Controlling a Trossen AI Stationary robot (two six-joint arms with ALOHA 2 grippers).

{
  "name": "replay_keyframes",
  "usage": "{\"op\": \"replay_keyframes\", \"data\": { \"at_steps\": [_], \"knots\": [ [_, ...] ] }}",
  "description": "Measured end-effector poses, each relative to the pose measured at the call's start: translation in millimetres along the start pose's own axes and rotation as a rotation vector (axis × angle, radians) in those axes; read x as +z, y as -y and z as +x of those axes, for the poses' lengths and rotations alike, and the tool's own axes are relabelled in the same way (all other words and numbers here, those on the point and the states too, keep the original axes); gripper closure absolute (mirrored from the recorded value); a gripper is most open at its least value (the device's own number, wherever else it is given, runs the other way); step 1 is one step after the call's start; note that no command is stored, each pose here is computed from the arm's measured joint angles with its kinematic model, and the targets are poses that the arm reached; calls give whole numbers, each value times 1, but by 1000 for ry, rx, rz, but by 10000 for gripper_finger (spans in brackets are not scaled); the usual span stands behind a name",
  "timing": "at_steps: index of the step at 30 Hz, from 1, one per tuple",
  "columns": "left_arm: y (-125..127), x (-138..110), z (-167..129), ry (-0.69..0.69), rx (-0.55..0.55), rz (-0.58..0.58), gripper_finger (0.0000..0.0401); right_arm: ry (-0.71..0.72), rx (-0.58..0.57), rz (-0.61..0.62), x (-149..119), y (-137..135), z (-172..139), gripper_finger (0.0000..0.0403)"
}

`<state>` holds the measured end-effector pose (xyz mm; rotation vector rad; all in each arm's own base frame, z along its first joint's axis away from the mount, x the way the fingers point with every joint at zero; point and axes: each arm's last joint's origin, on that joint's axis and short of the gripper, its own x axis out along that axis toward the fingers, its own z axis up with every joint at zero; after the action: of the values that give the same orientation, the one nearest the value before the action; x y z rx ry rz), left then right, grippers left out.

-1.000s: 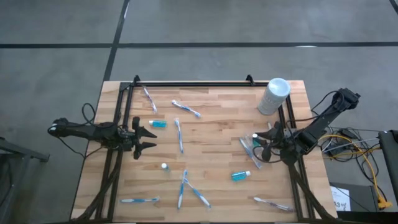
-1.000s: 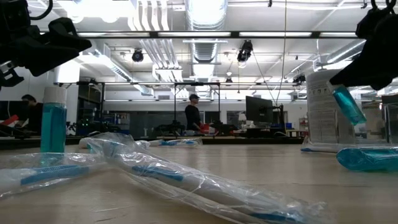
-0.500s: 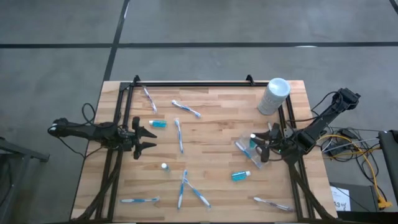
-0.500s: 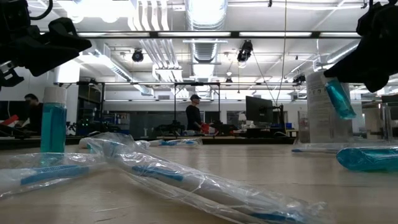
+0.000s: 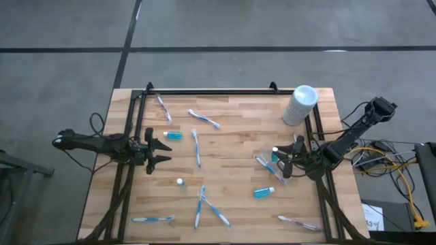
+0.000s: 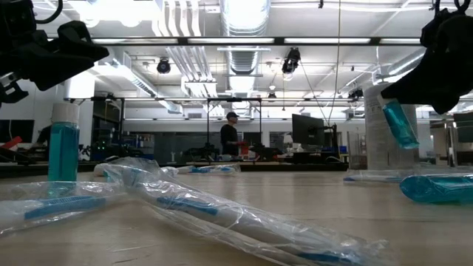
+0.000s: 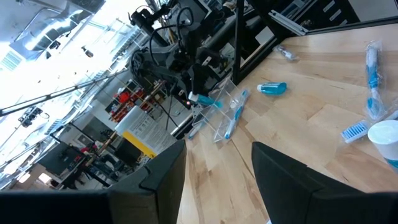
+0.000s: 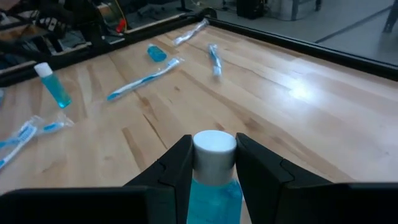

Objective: Pick & Place toothbrushing station
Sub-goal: Put the blue mouthwash into the middle section of the transparent organizer

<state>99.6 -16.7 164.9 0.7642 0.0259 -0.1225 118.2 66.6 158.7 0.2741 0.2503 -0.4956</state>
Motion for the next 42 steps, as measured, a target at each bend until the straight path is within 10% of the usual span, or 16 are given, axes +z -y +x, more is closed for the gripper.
{"op": "replay_keyframes", "data": {
  "at_steps": [42],
  "knots": [
    [0,0,0,-1,0,0,213,16,75,-28,11,-37,64,298]
  ]
}}
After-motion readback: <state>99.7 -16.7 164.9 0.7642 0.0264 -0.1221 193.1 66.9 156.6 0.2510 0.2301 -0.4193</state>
